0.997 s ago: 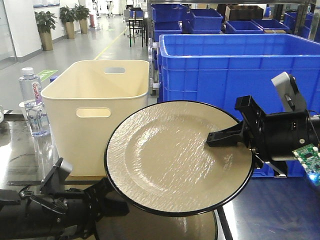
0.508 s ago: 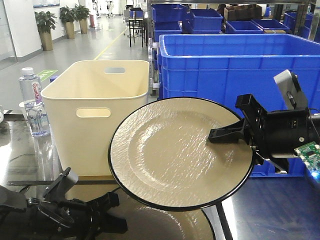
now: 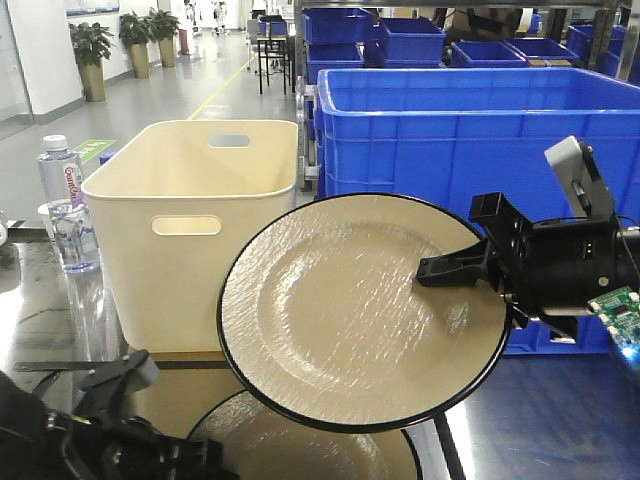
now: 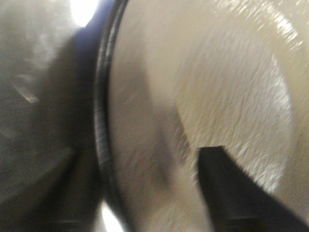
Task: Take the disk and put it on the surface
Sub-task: 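Set the plate flat on the table and open both grippers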
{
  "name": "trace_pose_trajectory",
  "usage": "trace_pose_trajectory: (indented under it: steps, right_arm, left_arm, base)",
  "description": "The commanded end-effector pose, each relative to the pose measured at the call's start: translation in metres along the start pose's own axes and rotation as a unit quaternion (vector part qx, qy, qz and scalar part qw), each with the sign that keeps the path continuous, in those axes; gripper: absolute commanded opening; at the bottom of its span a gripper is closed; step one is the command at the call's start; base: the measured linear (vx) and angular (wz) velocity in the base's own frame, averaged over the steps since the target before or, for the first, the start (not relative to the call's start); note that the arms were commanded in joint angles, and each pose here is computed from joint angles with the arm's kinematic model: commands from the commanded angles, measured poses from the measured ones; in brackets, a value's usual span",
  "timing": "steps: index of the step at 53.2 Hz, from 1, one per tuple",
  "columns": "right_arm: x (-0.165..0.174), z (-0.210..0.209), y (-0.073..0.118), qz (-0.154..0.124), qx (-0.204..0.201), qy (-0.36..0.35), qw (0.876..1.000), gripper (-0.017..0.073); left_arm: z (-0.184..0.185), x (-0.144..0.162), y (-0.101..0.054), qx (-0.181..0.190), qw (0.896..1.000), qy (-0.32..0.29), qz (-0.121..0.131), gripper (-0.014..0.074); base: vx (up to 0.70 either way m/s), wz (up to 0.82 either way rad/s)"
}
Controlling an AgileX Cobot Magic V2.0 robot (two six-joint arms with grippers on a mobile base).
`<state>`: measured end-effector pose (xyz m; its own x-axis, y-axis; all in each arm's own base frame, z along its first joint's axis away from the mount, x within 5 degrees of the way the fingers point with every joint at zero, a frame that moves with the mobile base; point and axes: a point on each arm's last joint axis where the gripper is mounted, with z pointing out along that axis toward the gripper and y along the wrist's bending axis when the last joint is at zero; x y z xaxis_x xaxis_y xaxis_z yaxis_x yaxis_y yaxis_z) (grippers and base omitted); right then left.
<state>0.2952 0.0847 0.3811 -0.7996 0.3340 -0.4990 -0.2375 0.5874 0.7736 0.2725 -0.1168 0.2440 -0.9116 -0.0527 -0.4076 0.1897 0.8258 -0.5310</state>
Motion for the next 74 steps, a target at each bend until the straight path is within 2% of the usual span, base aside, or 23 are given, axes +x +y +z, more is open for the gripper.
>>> trace_pose_trajectory:
  steps: [1,9,12,17,25,34,39,42,49,57,62,67,74]
  right_arm:
    - [-0.010,-0.017,0.026,-0.009,-0.043,-0.053,0.998,0.0007]
    - [-0.008,-0.016,0.020,-0.045,-0.009,-0.040,0.998,0.0009]
    - [-0.007,-0.012,0.016,-0.040,-0.002,-0.032,0.999,0.0009]
    - [-0.004,0.001,0.014,-0.043,-0.002,-0.018,0.999,0.0009]
    - [0.007,0.036,0.006,-0.073,-0.001,0.035,0.997,0.0013]
    - [0.017,0.071,-0.009,-0.056,0.004,0.083,0.995,0.0037]
    - [0.022,0.084,-0.017,-0.051,0.011,0.102,0.993,0.0063]
    - [0.025,0.092,-0.022,-0.058,0.016,0.114,0.992,0.0088]
    - [0.027,0.097,-0.027,-0.091,0.017,0.122,0.988,0.0164]
    - [0.027,0.097,-0.030,-0.167,0.018,0.130,0.977,0.0324]
    - [0.027,0.095,-0.033,-0.239,0.035,0.142,0.960,0.0433]
    - [0.021,0.091,-0.033,-0.292,0.063,0.154,0.942,0.0529]
    - [0.010,0.083,-0.029,-0.326,0.110,0.153,0.926,0.0592]
  left_arm:
    - [-0.034,-0.011,-0.005,-0.002,0.998,-0.062,0.017,0.0624]
    - [-0.082,-0.008,-0.006,-0.025,0.991,-0.123,0.053,0.0610]
    - [-0.098,-0.006,-0.011,-0.024,0.986,-0.152,0.060,0.0602]
    - [-0.125,-0.001,-0.024,-0.018,0.975,-0.210,0.076,0.0584]
    - [-0.157,0.008,-0.037,-0.013,0.953,-0.288,0.096,0.0570]
    - [-0.175,0.014,-0.044,-0.011,0.937,-0.332,0.108,0.0570]
    - [-0.178,0.015,-0.045,-0.011,0.935,-0.338,0.109,0.0570]
    - [-0.178,0.015,-0.045,-0.011,0.934,-0.339,0.109,0.0570]
    - [-0.178,0.015,-0.045,-0.011,0.934,-0.339,0.109,0.0570]
    - [-0.178,0.015,-0.045,-0.011,0.934,-0.340,0.109,0.0570]
    - [-0.179,0.014,-0.045,-0.013,0.932,-0.345,0.108,0.0570]
    - [-0.180,0.012,-0.045,-0.016,0.927,-0.358,0.106,0.0570]
    - [-0.181,0.011,-0.044,-0.018,0.924,-0.366,0.106,0.0570]
  base:
    - [0.00,0.00]
    - [0.00,0.00]
    - [0.00,0.00]
    - [0.00,0.00]
    - [0.00,0.00]
    - [0.00,0.00]
    - [0.00,0.00]
    - [0.00,0.00]
    - [0.00,0.00]
    - [0.00,0.00]
    - [0.00,0.00]
    - [0.00,0.00]
    - [0.00,0.00]
